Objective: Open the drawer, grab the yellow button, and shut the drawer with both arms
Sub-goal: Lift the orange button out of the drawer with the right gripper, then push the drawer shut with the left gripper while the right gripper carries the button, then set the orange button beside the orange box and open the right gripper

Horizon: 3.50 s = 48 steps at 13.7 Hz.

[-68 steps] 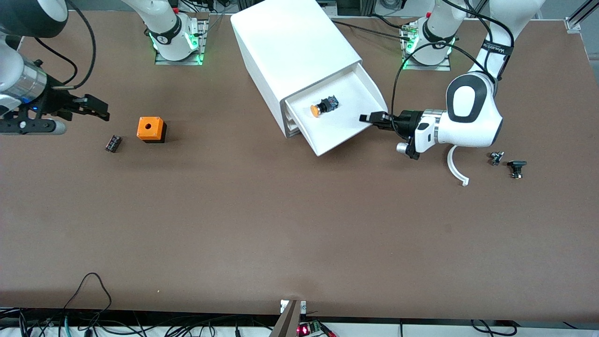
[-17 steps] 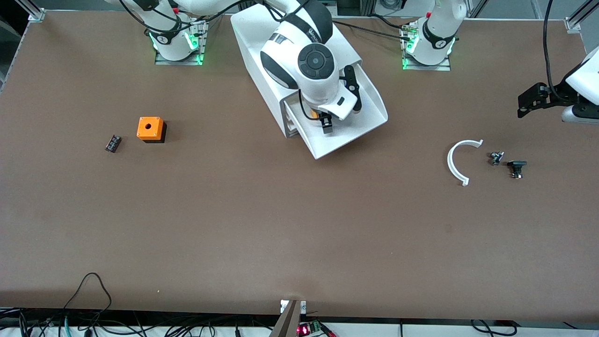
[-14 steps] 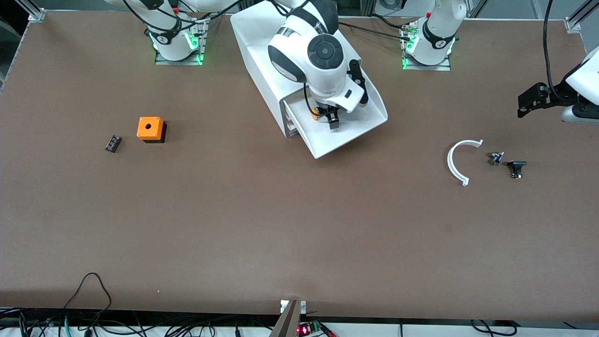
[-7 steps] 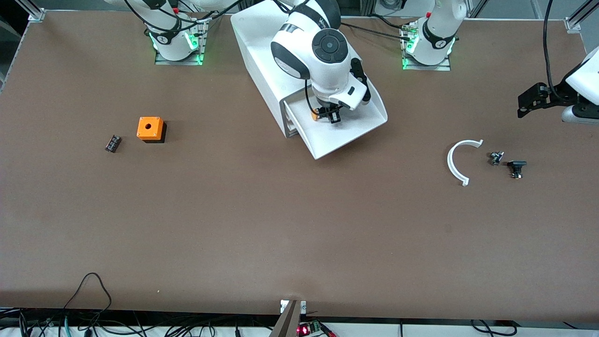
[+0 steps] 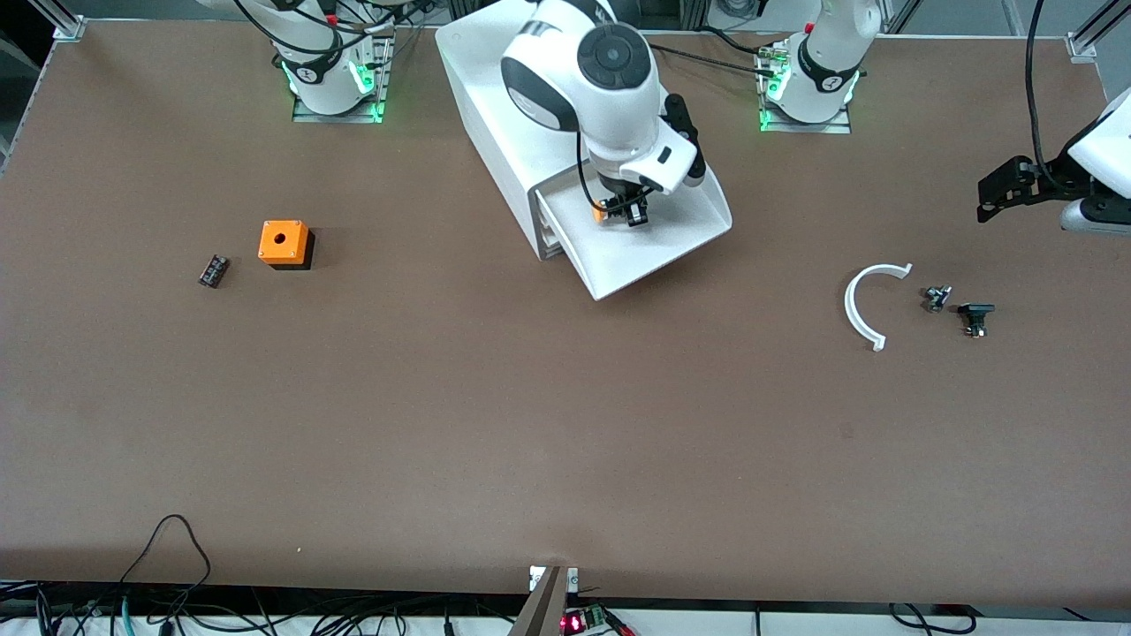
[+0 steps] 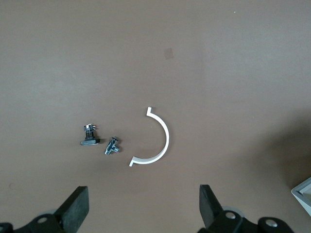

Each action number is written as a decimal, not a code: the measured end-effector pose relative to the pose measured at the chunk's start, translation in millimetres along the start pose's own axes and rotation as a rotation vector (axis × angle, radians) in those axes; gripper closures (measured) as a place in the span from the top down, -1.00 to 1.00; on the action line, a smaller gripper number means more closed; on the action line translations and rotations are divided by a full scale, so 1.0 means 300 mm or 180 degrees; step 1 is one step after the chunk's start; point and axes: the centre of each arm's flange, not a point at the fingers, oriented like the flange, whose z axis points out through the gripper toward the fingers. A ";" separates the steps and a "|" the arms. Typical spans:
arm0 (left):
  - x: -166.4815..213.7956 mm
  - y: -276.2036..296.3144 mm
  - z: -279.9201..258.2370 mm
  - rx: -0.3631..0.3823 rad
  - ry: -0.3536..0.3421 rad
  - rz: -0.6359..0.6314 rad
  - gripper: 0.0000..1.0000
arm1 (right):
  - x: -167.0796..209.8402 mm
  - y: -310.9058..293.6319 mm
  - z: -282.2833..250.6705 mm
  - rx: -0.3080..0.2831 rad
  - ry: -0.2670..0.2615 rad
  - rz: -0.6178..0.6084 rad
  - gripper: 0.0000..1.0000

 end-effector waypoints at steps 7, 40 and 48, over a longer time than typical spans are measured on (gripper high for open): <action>0.031 0.012 0.029 -0.0014 0.0038 -0.0041 1.00 | -0.430 0.222 -0.336 -0.0362 0.0100 0.1196 -0.17; -0.303 1.503 0.789 -0.0337 -0.0150 -0.0503 1.00 | -2.159 -0.051 0.419 -0.0541 -0.0474 0.4037 -0.17; -0.257 1.436 0.781 -0.0377 -0.0112 -0.0643 1.00 | -2.128 -0.038 0.368 -0.0566 -0.0330 0.4532 1.00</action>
